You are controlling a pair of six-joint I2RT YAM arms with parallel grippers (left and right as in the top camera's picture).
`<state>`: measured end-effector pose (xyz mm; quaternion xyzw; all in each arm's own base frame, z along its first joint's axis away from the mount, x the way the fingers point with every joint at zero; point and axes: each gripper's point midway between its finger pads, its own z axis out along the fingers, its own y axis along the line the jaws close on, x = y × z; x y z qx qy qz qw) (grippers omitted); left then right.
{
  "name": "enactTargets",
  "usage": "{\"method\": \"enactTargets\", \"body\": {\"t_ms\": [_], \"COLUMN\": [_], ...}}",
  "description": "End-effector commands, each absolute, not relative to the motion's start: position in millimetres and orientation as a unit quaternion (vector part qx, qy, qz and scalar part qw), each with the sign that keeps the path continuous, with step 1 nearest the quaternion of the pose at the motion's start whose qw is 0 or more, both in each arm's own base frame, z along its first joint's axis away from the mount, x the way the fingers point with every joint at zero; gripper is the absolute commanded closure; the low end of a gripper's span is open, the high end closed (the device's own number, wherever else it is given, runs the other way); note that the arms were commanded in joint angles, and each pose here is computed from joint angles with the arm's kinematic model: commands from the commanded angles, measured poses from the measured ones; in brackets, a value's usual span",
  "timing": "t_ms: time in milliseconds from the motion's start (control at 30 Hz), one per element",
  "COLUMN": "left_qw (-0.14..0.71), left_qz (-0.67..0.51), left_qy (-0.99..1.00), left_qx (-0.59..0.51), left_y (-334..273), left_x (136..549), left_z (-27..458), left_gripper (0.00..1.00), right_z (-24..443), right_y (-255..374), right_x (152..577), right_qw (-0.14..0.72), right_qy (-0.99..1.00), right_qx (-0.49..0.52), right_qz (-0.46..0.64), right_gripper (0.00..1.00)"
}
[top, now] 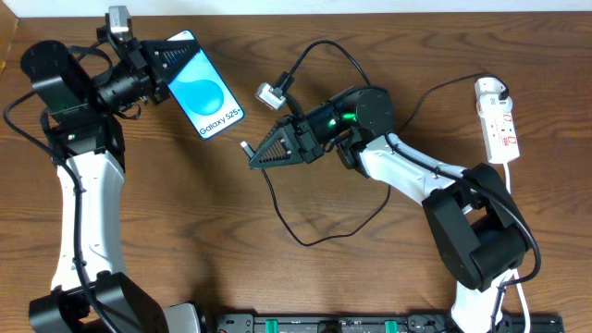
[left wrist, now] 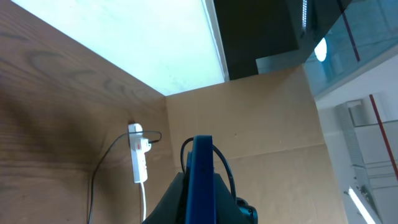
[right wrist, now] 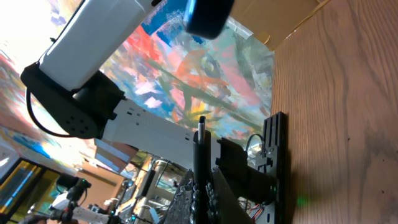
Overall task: Plug charger to phone and switch on socket
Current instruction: 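Carry the plug with the right gripper toward the phone's bottom port, then align the plug under the phone's bottom port with the right gripper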
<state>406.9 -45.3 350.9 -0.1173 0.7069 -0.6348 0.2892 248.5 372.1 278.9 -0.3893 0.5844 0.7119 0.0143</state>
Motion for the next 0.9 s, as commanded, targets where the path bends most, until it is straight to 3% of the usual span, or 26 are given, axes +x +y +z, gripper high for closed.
{"method": "enactTargets", "body": {"t_ms": [0, 867], "left_qw": [0.296, 0.301], "left_qz": [-0.634, -0.631], "left_qy": [0.708, 0.712], "left_qx": [-0.099, -0.064], "left_y": [-49.9, -67.6], "left_x": [405.3, 403.1], "left_z": [355.7, 355.6], "left_gripper": [0.93, 0.93], "right_z": [295.1, 309.0], "right_y": [375.0, 379.3], "right_x": [246.3, 253.7], "right_qw": [0.023, 0.049], "right_qy": [0.577, 0.569], "right_qx": [-0.394, -0.384], "right_qz": [0.715, 0.726], "right_gripper": [0.99, 0.99]}}
